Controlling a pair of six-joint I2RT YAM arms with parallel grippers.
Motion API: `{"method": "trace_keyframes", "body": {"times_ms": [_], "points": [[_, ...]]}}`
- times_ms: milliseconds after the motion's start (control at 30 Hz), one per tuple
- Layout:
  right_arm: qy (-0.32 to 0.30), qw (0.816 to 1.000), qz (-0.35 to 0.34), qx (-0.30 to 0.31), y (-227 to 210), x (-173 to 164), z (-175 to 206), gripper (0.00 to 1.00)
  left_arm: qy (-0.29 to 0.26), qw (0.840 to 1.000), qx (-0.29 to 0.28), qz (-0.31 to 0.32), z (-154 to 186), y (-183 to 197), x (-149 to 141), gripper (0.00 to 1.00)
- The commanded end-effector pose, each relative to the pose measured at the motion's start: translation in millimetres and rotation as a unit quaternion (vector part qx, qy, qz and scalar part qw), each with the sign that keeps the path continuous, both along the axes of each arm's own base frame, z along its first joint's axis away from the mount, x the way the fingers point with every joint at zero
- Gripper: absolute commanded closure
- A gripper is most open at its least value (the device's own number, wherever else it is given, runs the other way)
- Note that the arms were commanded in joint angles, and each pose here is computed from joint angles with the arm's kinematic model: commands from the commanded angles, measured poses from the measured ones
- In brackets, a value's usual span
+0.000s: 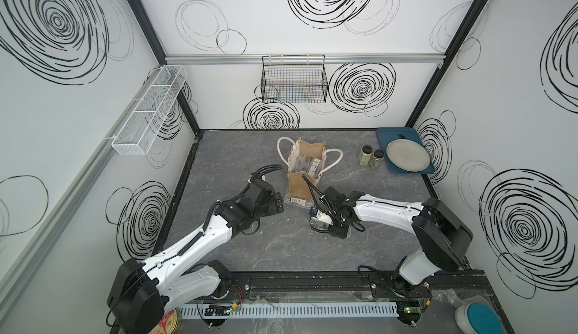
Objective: Put the compass set into the canvas bag
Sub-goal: Pick up the compass set at the center of the board, then place the compass set in the canvas bag.
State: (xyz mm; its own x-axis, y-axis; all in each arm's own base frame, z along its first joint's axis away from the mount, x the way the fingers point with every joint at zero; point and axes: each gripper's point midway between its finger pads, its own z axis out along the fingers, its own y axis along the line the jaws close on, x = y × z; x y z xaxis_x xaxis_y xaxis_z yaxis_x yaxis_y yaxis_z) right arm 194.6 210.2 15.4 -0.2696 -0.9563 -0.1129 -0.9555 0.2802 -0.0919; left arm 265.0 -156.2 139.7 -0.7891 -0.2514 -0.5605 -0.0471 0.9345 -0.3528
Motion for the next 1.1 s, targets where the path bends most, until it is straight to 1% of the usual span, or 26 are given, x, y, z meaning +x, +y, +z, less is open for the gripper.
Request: {"method": "trace_keyframes", "body": {"times_ms": [0,233,333,467,500,567,667,733,800,967,1033,1067], "points": [[-0.036,0.999,-0.025,0.008,6,11,23,0.48,-0.038,0.999,-0.019,-0.016,27,-11,14,0.09],[-0.074,0.990,-0.086,0.086,24,20,80,0.52,-0.050,0.998,-0.023,-0.021,33,-10,13,0.09],[-0.094,0.981,-0.112,0.129,29,24,110,0.52,-0.050,0.998,-0.026,-0.023,33,-11,13,0.09],[-0.133,0.962,-0.138,0.194,35,32,157,0.52,-0.053,0.998,-0.028,-0.022,37,-13,15,0.09],[-0.144,0.956,-0.144,0.211,37,35,168,0.52,-0.056,0.998,-0.029,-0.021,39,-12,16,0.09],[-0.174,0.936,-0.163,0.260,41,43,199,0.53,-0.058,0.998,-0.031,-0.019,40,-12,16,0.09],[-0.203,0.902,-0.197,0.327,44,59,246,0.54,-0.060,0.998,-0.031,-0.019,43,-13,16,0.09],[-0.211,0.883,-0.224,0.353,44,72,264,0.55,-0.062,0.997,-0.030,-0.021,44,-15,17,0.09],[-0.214,0.868,-0.255,0.369,43,89,275,0.55,-0.064,0.997,-0.027,-0.024,46,-17,17,0.09],[-0.229,0.820,-0.325,0.411,48,144,297,0.55,-0.063,0.997,-0.026,-0.032,47,-26,19,0.10],[-0.233,0.812,-0.338,0.416,55,162,296,0.53,-0.065,0.997,-0.026,-0.034,50,-27,19,0.09],[-0.235,0.810,-0.345,0.411,58,173,291,0.53,-0.067,0.997,-0.026,-0.033,51,-27,19,0.09]]}}
